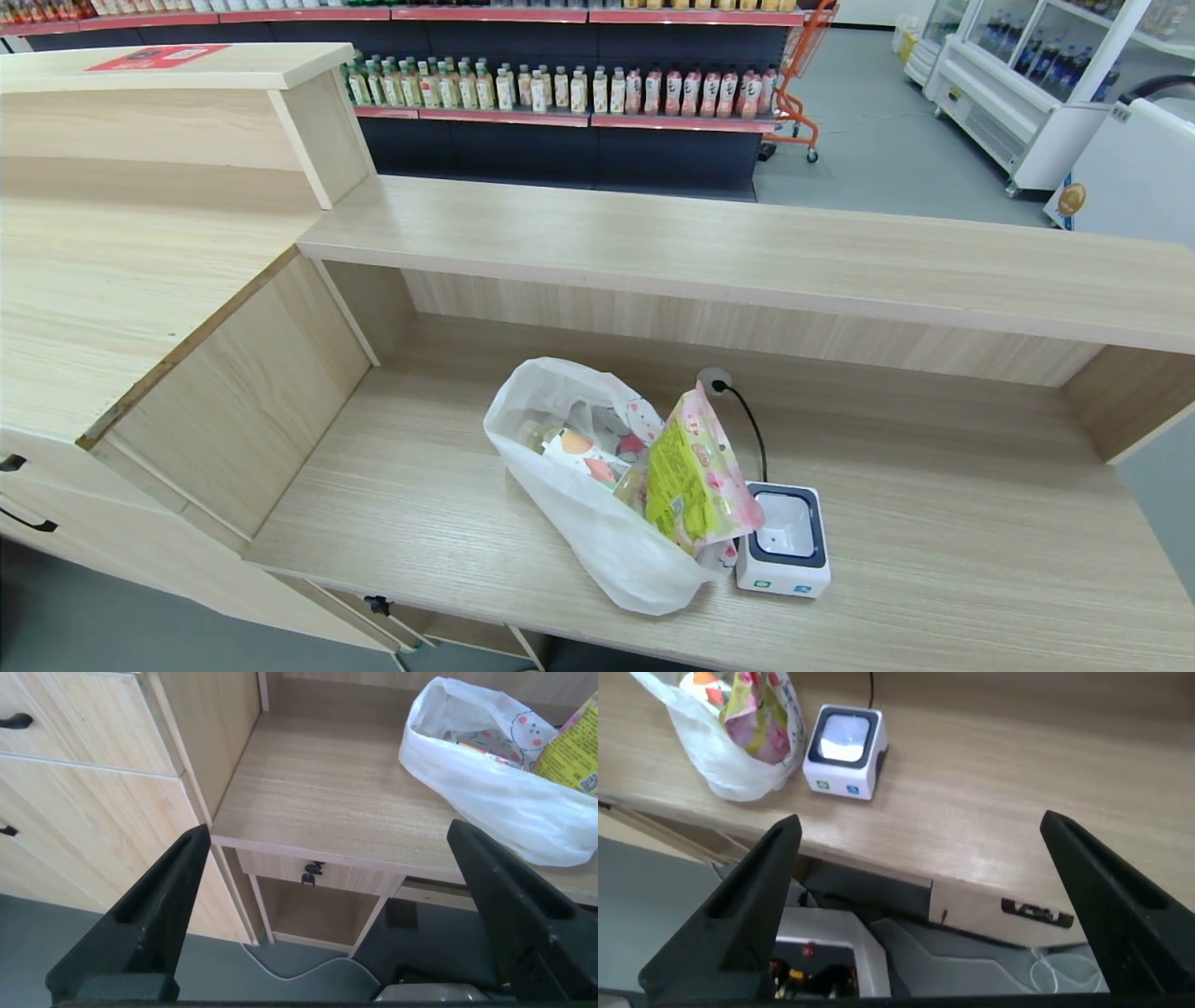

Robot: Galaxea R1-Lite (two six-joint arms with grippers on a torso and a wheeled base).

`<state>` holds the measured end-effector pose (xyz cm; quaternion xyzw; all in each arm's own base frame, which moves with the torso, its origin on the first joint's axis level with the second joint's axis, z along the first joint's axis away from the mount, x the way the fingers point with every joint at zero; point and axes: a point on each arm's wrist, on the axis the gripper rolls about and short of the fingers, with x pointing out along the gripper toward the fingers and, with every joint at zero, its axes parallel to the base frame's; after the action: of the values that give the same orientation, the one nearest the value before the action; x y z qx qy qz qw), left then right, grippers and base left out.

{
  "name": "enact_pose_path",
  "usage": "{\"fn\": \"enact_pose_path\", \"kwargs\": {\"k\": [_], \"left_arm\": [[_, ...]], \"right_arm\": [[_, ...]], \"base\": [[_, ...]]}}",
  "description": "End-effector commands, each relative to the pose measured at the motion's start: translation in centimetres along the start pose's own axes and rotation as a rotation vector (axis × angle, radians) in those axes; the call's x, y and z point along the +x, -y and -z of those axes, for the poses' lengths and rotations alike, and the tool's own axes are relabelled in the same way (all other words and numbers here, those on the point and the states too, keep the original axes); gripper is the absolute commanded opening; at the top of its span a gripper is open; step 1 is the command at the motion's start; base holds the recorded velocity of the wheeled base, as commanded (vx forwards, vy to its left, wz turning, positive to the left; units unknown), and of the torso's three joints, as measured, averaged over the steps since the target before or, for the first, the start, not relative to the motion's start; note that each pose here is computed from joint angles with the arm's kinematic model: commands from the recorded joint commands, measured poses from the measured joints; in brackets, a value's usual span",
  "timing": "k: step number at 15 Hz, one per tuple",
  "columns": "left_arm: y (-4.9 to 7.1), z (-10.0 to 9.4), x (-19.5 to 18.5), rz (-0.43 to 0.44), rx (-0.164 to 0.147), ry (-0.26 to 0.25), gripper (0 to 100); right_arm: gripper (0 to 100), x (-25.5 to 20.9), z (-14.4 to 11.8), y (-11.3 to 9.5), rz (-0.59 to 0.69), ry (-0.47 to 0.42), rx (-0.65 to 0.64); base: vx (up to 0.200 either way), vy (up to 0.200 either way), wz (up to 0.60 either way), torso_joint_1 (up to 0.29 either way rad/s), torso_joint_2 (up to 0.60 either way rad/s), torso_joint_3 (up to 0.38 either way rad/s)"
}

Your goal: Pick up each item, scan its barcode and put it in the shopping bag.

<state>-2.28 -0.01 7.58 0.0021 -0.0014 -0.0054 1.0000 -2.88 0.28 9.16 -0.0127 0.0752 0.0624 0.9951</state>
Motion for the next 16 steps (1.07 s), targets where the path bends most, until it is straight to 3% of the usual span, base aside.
{"fn": "enact_pose_path", "kwargs": {"k": [1,2,3,4,10,16], "left_arm": [[0.0,-0.01,0.01,0.0,0.0,-0.001,100],[0.0,-0.01,0.01,0.0,0.0,-0.001,100],[0.0,-0.01,0.01,0.0,0.0,-0.001,100],[0.0,0.0,0.0,0.0,0.0,0.0,100],[0.0,-0.01,0.01,0.0,0.0,-0.001,100],[0.0,-0.01,0.01,0.0,0.0,-0.001,100]], "right_arm": [[100,-0.04,0.9,-0.04,0.005,0.077,-0.028],[100,-0.04,0.9,-0.04,0.005,0.077,-0.028],[100,0.6,1.16,-0.03,-0.02,0.151,-0.07],[100,0.61,1.15,-0.07,-0.036,0.16,-0.083],[100,0.68,1.18,-0.06,-0.038,0.164,-0.072],[100,0.73,1.22,0.18,0.079,0.162,-0.14]], "base": [[0.0,0.0,0.0,0.0,0.0,0.0],[0.0,0.0,0.0,0.0,0.0,0.0],[0.0,0.0,0.0,0.0,0.0,0.0],[0.0,0.0,0.0,0.0,0.0,0.0],[0.0,0.0,0.0,0.0,0.0,0.0],[0.0,0.0,0.0,0.0,0.0,0.0]]}}
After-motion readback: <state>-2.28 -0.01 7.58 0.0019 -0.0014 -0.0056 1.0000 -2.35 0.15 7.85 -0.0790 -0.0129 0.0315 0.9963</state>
